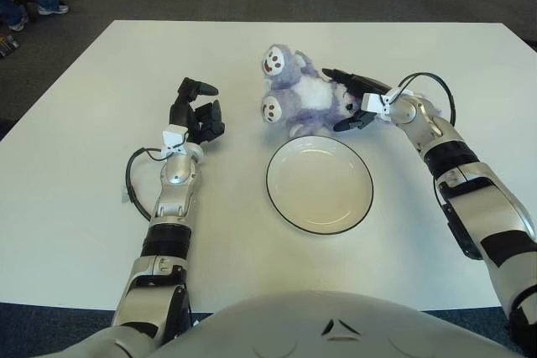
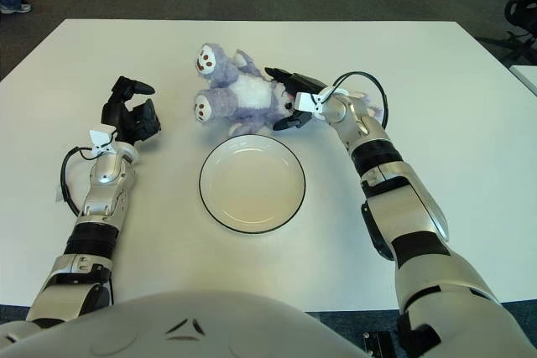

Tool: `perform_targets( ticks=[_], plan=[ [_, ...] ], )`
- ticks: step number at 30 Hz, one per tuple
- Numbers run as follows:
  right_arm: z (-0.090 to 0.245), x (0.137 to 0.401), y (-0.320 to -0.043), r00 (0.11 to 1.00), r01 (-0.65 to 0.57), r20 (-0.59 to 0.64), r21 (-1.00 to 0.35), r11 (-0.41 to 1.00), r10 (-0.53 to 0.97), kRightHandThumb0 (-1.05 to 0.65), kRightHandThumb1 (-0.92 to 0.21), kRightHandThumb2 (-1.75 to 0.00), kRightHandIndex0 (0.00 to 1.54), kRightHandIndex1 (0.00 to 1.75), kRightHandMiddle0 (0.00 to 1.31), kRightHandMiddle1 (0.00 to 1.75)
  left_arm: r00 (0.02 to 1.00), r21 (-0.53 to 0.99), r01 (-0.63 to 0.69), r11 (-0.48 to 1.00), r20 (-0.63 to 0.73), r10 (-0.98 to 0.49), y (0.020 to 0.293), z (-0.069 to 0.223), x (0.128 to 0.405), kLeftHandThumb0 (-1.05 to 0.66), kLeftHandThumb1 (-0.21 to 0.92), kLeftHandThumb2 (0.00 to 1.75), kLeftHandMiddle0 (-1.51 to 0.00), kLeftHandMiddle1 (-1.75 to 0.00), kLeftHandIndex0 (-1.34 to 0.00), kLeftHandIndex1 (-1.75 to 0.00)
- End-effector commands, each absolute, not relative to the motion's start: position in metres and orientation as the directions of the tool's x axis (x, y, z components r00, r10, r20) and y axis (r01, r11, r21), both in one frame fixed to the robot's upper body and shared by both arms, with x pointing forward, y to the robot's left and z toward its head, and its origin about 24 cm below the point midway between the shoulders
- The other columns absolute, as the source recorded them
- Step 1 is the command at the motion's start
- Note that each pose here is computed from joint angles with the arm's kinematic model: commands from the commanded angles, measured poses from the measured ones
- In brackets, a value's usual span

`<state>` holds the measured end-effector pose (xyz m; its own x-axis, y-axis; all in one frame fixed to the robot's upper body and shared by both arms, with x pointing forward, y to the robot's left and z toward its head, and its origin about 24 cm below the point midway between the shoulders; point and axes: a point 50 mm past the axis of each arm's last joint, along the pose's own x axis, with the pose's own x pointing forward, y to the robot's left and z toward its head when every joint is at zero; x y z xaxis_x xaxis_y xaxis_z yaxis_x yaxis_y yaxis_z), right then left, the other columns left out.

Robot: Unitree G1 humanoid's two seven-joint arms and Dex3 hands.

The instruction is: Put the doll into the plate.

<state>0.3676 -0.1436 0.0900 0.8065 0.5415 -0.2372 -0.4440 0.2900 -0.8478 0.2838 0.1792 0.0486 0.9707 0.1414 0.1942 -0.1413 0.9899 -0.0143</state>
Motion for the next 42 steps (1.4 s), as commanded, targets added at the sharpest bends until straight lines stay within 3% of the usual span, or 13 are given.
perform_targets(
  ticks=[1,3,7,12,16,18,26,27,29,33,37,42],
  plan=[
    [0.068,0.359,-0.144,0.815,-0.456,-0.277,-0.848,0.27,0.508,-0.7,-0.34,-0.73,0.01,0.35,0.0,0.11,0.984,-0.04,-0.175,0.984,0.023,0.176,0.174,0.005,0.257,-0.4,0.58,0.98,-1.2,-1.75,-0.4,-1.75],
    [0.065,0.359,-0.144,0.827,-0.435,-0.264,-0.86,0.267,0.496,-0.66,-0.32,-0.75,0.0,0.59,0.0,0.21,0.984,-0.038,-0.177,0.983,0.024,0.178,0.174,0.005,0.257,-0.4,0.58,0.98,-1.21,-1.75,-0.41,-1.75],
    [0.063,0.358,-0.144,0.837,-0.416,-0.255,-0.871,0.26,0.484,-0.61,-0.3,-0.76,0.0,0.86,0.0,0.38,0.983,-0.035,-0.18,0.983,0.028,0.181,0.174,0.006,0.257,-0.4,0.58,0.99,-1.22,-1.75,-0.41,-1.75],
    [0.059,0.358,-0.144,0.848,-0.399,-0.251,-0.882,0.251,0.466,-0.53,-0.29,-0.79,0.0,1.4,0.0,0.68,0.982,-0.032,-0.188,0.982,0.03,0.189,0.174,0.006,0.257,-0.41,0.56,1.01,-1.21,-1.75,-0.42,-1.75],
    [0.058,0.358,-0.144,0.853,-0.395,-0.256,-0.886,0.242,0.455,-0.47,-0.28,-0.84,0.0,1.6,0.0,0.77,0.982,-0.028,-0.188,0.982,0.03,0.189,0.174,0.006,0.257,-0.41,0.55,1.02,-1.21,-1.75,-0.43,-1.75],
    [0.058,0.358,-0.144,0.852,-0.395,-0.261,-0.89,0.229,0.453,-0.4,-0.29,-0.88,0.17,1.68,0.0,0.9,0.983,-0.026,-0.182,0.983,0.031,0.183,0.174,0.006,0.256,-0.41,0.55,1.02,-1.21,-1.75,-0.43,-1.75],
    [0.059,0.357,-0.144,0.834,-0.416,-0.299,-0.893,0.173,0.463,-0.24,-0.27,-1.04,0.5,1.74,0.0,1.42,0.986,-0.026,-0.165,0.986,0.028,0.166,0.174,0.005,0.256,-0.41,0.54,1.03,-1.2,-1.75,-0.44,-1.75],
    [0.059,0.357,-0.144,0.831,-0.421,-0.306,-0.892,0.165,0.465,0.01,-0.29,-1.13,0.53,1.74,0.0,1.5,0.986,-0.03,-0.164,0.986,0.029,0.164,0.174,0.005,0.256,-0.41,0.54,1.03,-1.2,-1.75,-0.44,-1.75],
    [0.06,0.357,-0.143,0.826,-0.429,-0.316,-0.89,0.158,0.466,0.23,-0.31,-1.21,0.56,1.75,0.01,1.59,0.986,-0.038,-0.161,0.986,0.029,0.162,0.175,0.005,0.256,-0.41,0.54,1.04,-1.2,-1.75,-0.44,-1.75],
    [0.061,0.357,-0.144,0.829,-0.441,-0.317,-0.877,0.189,0.461,0.42,-0.3,-1.3,0.6,1.75,0.13,1.71,0.987,-0.053,-0.155,0.987,0.029,0.156,0.175,0.004,0.256,-0.42,0.52,1.05,-1.21,-1.75,-0.45,-1.75],
    [0.061,0.357,-0.145,0.832,-0.445,-0.316,-0.871,0.208,0.456,0.09,-0.23,-1.37,0.68,1.75,0.47,1.57,0.988,-0.058,-0.151,0.987,0.029,0.153,0.175,0.004,0.256,-0.42,0.52,1.06,-1.21,-1.75,-0.45,-1.75],
    [0.063,0.358,-0.146,0.845,-0.44,-0.305,-0.864,0.246,0.44,0.01,-0.13,-1.48,0.75,1.75,0.61,1.56,0.989,-0.065,-0.146,0.987,0.026,0.148,0.175,0.004,0.256,-0.42,0.51,1.07,-1.2,-1.75,-0.46,-1.75]
  ],
)
